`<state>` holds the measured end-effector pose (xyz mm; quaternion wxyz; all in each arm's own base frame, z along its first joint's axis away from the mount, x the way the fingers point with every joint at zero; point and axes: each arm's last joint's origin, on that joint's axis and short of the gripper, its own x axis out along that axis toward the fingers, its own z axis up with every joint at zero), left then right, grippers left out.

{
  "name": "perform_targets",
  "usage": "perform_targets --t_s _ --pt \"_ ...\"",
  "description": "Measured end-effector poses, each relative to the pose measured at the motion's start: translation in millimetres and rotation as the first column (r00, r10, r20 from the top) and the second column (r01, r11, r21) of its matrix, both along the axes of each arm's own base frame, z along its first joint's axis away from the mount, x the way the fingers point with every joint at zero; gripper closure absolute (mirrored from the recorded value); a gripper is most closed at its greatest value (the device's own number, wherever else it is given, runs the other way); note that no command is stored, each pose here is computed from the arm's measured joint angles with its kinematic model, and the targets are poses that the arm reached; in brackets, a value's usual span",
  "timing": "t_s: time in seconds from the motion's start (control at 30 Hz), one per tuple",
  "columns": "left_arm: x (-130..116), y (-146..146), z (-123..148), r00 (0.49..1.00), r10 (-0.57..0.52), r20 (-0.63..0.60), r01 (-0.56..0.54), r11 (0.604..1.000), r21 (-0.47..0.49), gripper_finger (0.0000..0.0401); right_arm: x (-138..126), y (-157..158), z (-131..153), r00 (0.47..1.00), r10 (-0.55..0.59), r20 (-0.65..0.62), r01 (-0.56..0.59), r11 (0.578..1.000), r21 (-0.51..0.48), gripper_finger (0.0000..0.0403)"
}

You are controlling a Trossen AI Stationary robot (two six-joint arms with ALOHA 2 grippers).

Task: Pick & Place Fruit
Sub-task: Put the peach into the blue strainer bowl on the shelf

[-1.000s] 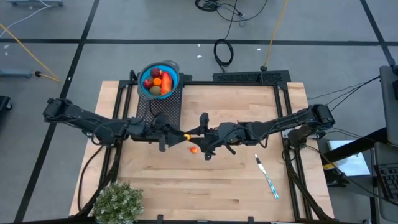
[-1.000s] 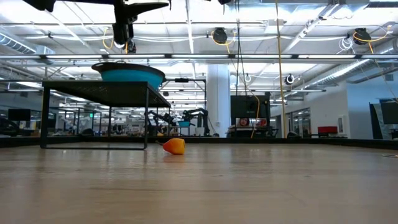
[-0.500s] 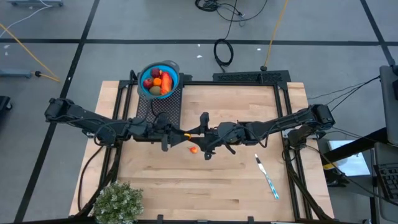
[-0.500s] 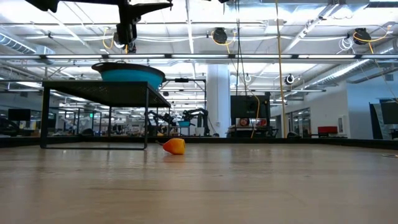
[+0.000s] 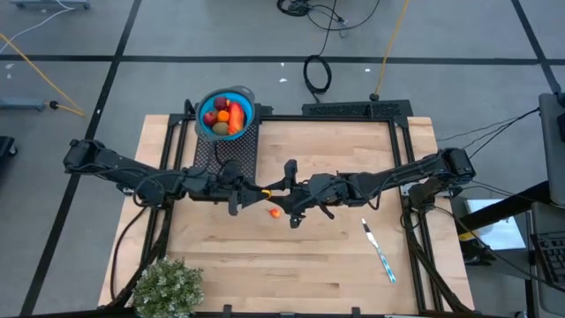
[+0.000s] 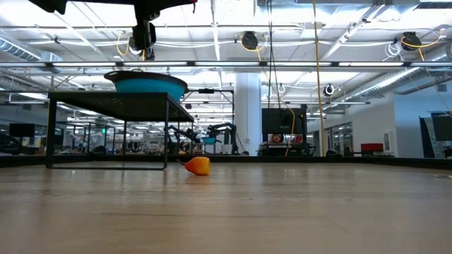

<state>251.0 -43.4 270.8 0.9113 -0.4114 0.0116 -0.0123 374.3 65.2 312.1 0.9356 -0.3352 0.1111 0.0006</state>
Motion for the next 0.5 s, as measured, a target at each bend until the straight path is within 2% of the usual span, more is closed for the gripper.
perform_targets --t_s 0.17,0.5 --pt "0.0 0.0 -0.1 1.0 0.0 -0.001 0.0 1.0 -0.001 0.0282 0.0 0.0 0.1 1.0 -0.009 0.004 0.009 0.999 0.044 0.0278" --pt "0.3 -0.2 -2.0 1.0 -0.004 -0.016 0.004 1.0 0.012 0.0288 -2.0 2.0 -4.4 0.999 -0.026 -0.045 0.032 0.992 0.122 0.0263"
